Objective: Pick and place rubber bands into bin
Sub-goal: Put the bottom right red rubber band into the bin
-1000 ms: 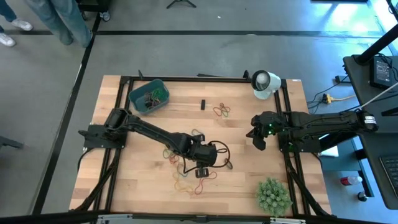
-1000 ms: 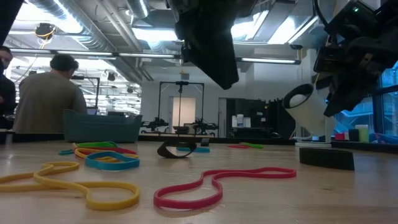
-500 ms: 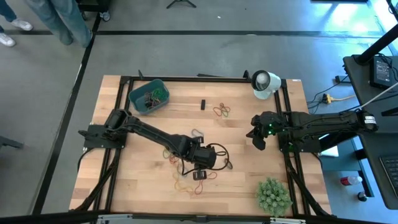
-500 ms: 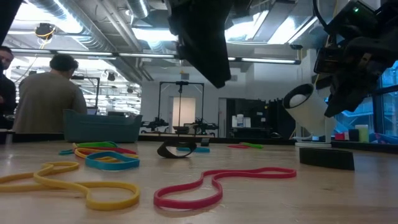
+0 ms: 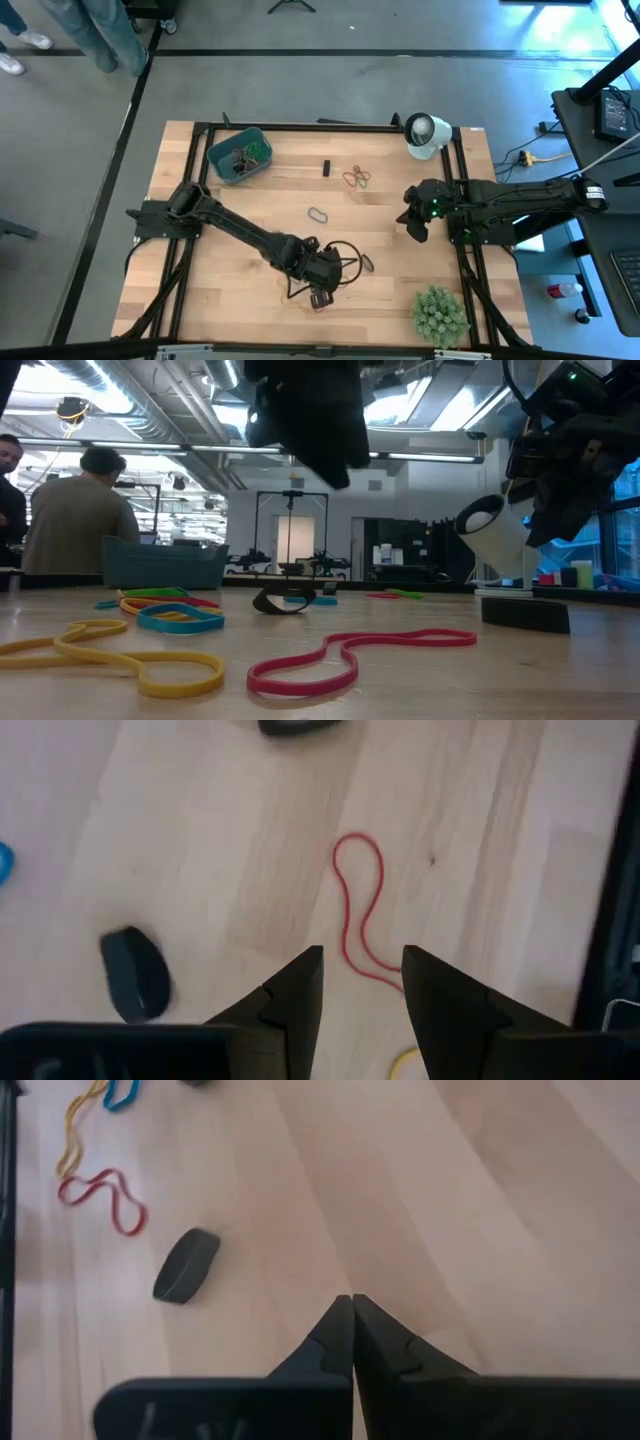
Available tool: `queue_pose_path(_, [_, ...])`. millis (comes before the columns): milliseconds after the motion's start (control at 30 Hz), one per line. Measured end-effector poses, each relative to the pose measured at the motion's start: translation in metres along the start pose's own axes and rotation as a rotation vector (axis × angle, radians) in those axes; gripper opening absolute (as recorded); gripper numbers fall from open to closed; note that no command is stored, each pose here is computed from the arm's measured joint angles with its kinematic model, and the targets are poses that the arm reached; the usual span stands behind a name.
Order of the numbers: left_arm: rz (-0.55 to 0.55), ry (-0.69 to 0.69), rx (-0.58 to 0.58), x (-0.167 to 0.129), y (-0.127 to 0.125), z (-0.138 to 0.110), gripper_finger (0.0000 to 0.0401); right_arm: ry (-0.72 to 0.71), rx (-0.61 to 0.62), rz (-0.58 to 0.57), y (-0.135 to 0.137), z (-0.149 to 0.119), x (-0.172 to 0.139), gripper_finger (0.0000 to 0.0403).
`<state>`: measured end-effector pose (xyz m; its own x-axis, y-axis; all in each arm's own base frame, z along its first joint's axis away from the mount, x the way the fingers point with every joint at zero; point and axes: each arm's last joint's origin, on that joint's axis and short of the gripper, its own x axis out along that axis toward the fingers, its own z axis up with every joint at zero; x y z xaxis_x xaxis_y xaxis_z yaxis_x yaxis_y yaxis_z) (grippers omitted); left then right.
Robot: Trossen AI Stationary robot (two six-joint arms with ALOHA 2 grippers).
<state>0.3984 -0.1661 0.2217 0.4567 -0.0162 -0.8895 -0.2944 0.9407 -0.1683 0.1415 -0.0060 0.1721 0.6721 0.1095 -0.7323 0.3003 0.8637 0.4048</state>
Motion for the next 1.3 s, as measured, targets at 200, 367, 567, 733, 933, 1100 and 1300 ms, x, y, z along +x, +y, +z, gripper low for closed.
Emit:
queue_pose_path(200, [0.029,0.083,-0.043,0.04,-0.011,-0.003,0.0133,0.026,-0.072,0.017,0.0,-0.002,0.0,0.0003])
queue_pose_path(367, [0.164,0.176,-0.018,0.064,-0.017,0.0,0.013,0.03,-0.098,0.016,0.0,-0.002,0.0,0.0003])
queue_pose_path(567, [0.129,0.179,-0.001,0.083,-0.028,0.007,0.0124,0.052,-0.096,0.006,-0.001,-0.004,0.0,0.0003])
queue_pose_path(733, [0.15,0.24,-0.029,0.092,-0.027,0.0,0.0115,0.052,-0.096,0.006,-0.001,-0.004,0.0,0.0003])
queue_pose_path(933, [0.198,0.287,-0.07,0.096,-0.025,-0.009,0.0065,0.051,-0.096,0.007,-0.001,-0.004,0.0,0.0003])
queue_pose_path(1100, [0.191,0.307,-0.108,0.092,-0.025,-0.009,0.0007,0.051,-0.097,0.007,-0.001,-0.004,0.0,0.0003])
queue_pose_path(1300, [0.175,0.316,-0.193,0.069,-0.016,0.003,0.0002,0.051,-0.097,0.008,-0.001,-0.004,0.0,0.0003])
